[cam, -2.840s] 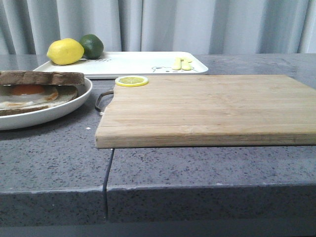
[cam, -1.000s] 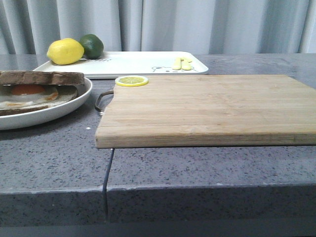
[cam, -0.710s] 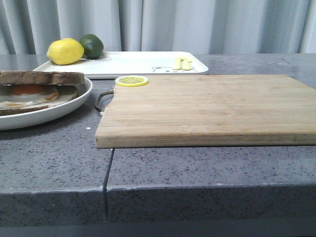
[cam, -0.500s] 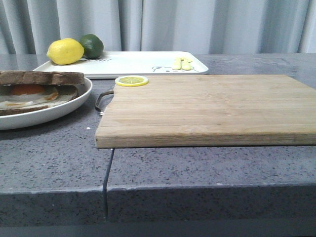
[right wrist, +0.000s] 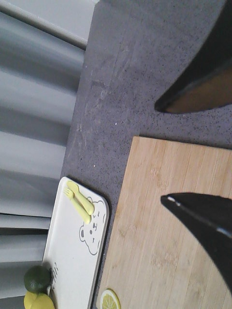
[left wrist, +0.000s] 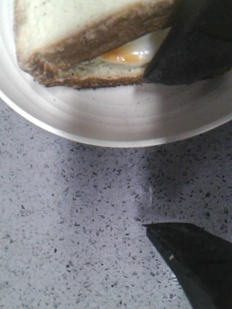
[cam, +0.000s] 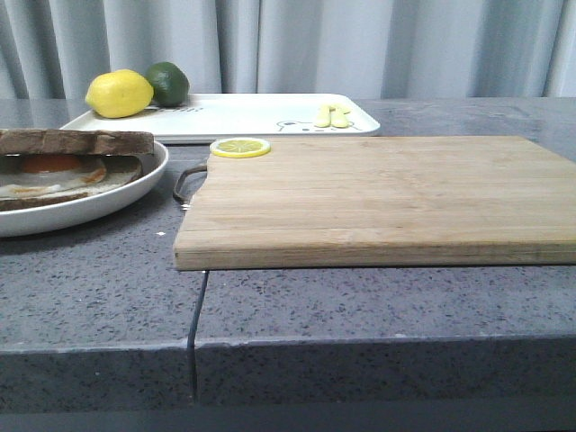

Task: Place bread and move sandwich to tray
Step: 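Lower the left gripper to the plate rim and grasp the plate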

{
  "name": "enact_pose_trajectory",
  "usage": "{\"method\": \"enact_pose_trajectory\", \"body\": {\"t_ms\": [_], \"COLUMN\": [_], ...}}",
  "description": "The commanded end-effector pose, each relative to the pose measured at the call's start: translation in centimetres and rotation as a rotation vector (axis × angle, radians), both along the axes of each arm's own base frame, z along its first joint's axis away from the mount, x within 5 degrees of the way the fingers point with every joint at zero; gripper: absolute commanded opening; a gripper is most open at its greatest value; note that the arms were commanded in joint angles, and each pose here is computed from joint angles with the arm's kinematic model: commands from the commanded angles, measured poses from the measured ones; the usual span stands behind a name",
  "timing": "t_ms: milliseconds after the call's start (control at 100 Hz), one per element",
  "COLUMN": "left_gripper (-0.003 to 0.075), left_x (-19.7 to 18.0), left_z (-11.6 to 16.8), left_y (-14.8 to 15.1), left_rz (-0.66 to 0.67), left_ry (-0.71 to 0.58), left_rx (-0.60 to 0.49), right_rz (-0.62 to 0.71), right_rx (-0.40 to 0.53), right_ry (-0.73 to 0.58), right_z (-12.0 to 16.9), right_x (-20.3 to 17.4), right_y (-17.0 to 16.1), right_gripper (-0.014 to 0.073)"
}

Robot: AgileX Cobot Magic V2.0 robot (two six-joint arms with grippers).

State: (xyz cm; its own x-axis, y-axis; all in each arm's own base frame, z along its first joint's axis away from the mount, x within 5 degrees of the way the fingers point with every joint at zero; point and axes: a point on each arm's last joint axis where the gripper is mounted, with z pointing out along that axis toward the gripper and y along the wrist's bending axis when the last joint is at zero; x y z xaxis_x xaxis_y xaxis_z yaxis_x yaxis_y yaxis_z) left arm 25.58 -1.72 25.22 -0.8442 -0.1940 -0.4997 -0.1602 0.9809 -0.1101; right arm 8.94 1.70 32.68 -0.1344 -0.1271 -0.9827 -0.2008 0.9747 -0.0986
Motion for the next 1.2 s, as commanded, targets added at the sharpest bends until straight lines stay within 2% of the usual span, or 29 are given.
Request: {"method": "enact_pose_trajectory", "body": {"t_ms": [0, 120, 380, 520, 870, 1190], "left_gripper": [0.0545, 0.0519, 0.0329, 0.0260, 0.0155, 0.0098], "left_x": [0.62, 0.63, 0.63, 0.63, 0.63, 0.64], "left_z": [1.57, 1.58, 1.58, 1.58, 1.58, 1.59], "left_y": [0.03, 0.03, 0.03, 0.03, 0.02, -0.11], "left_rz": [0.008, 0.008, 0.008, 0.008, 0.009, 0.019], "left_ry": [-0.093, -0.094, -0.094, -0.095, -0.095, -0.095], "left_rx": [-0.010, -0.010, -0.010, -0.010, -0.012, -0.036], "right_rz": [0.002, 0.002, 0.002, 0.002, 0.002, 0.002], "right_rx": [0.003, 0.003, 0.003, 0.003, 0.003, 0.003], "right_ry": [-0.095, -0.094, -0.094, -0.094, -0.094, -0.094], "right_z": [1.43, 1.42, 1.42, 1.42, 1.42, 1.42], "right_x": [0.00, -0.01, -0.01, -0.01, -0.01, -0.01], "right_y": [0.00, 0.00, 0.00, 0.00, 0.00, 0.00], "right_gripper": [0.0386, 0.0386, 0.0386, 0.0386, 0.0386, 0.0386]}}
